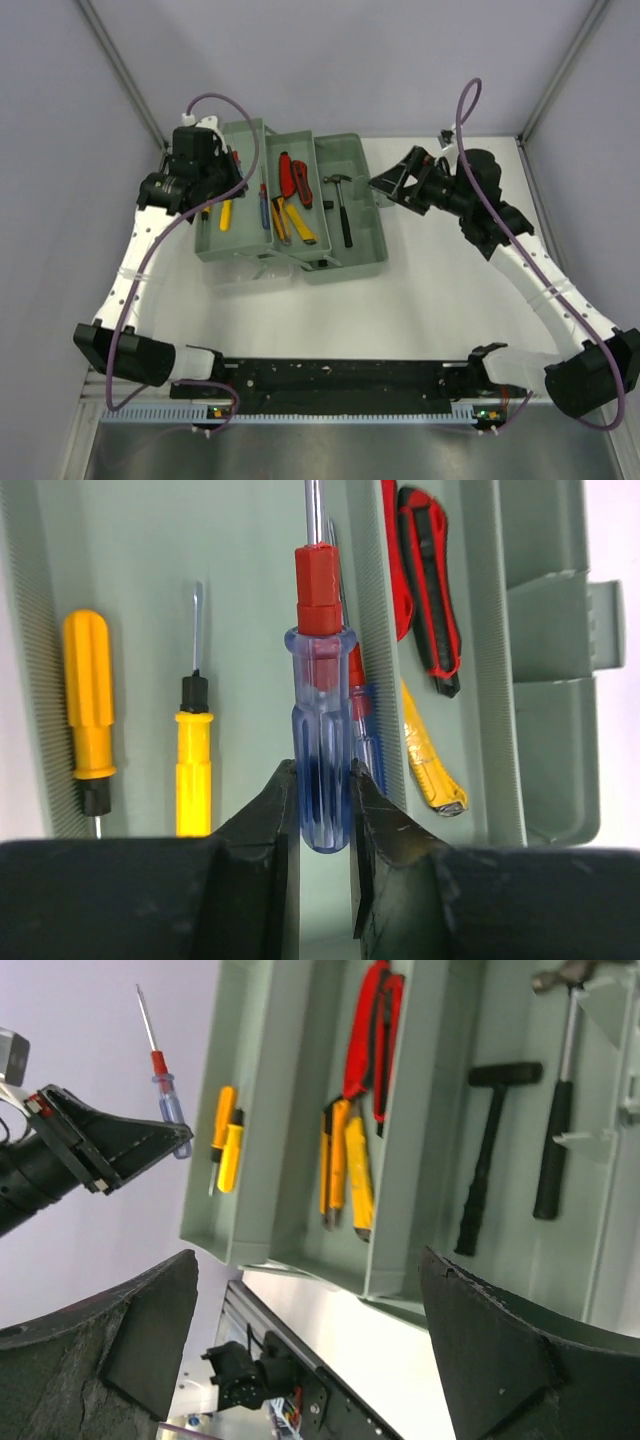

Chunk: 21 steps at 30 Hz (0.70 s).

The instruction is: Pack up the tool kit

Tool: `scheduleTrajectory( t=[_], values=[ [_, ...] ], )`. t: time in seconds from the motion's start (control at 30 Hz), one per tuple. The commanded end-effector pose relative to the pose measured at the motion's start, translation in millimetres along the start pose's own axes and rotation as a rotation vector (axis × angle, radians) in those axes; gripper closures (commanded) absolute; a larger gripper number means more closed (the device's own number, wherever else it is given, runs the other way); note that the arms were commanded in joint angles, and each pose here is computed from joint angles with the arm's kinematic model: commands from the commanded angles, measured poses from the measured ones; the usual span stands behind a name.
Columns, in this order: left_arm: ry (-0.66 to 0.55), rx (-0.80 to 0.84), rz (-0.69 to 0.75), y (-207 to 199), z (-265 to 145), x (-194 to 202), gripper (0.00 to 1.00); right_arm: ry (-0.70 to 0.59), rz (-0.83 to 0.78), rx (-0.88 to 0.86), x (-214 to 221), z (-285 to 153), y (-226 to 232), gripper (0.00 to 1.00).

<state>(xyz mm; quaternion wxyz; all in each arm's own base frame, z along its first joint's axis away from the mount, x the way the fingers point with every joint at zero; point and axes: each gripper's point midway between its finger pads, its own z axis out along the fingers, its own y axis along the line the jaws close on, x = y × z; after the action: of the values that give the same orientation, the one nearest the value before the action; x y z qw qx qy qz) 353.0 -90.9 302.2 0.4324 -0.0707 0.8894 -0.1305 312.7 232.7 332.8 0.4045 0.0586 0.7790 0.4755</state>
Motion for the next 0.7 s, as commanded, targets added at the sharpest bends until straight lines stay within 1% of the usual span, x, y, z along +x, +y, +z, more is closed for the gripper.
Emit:
scheduleTrajectory(
  t=[0.0, 0.1, 0.2, 0.27, 0.3, 0.33, 0.43, 0.57, 0.67],
  values=[
    [0.106, -0.004, 0.039, 3.1, 22.7, 22.4, 1.0, 0.029, 0.022, 0.041, 9.2, -2.3, -16.2, 0.13],
    [0.149, -0.012, 0.03, 5.5, 36.2, 33.1, 1.0, 0.054, 0.039, 0.058, 17.1, -0.4, -24.2, 0.14],
    [0.188, -0.061, 0.03, 14.7, 45.0, 41.4, 1.0, 0.066, 0.052, 0.075, 21.8, -0.2, -31.4, 0.14],
    [0.192, -0.096, 0.035, 21.4, 47.7, 43.1, 1.0, 0.073, 0.058, 0.082, 24.7, -0.5, -34.0, 0.14],
    [0.195, -0.095, 0.04, 21.9, 48.0, 44.3, 0.98, 0.075, 0.061, 0.086, 25.7, -0.4, -35.5, 0.14],
    [0.197, -0.095, 0.044, 22.3, 47.5, 44.9, 0.93, 0.078, 0.065, 0.09, 27.7, -0.9, -37.4, 0.14],
    [0.199, -0.1, 0.054, 23.8, 45.1, 45.6, 0.69, 0.083, 0.072, 0.098, 30.6, -1.7, -40.3, 0.15],
    [0.188, -0.095, 0.049, 22.4, 38.9, 43.0, 0.52, 0.085, 0.076, 0.109, 32.2, -2.5, -43.7, 0.15],
    [0.175, -0.07, 0.036, 17.0, 33.2, 40.0, 0.45, 0.08, 0.079, 0.125, 32.1, -2.7, -46.8, 0.15]
  ],
)
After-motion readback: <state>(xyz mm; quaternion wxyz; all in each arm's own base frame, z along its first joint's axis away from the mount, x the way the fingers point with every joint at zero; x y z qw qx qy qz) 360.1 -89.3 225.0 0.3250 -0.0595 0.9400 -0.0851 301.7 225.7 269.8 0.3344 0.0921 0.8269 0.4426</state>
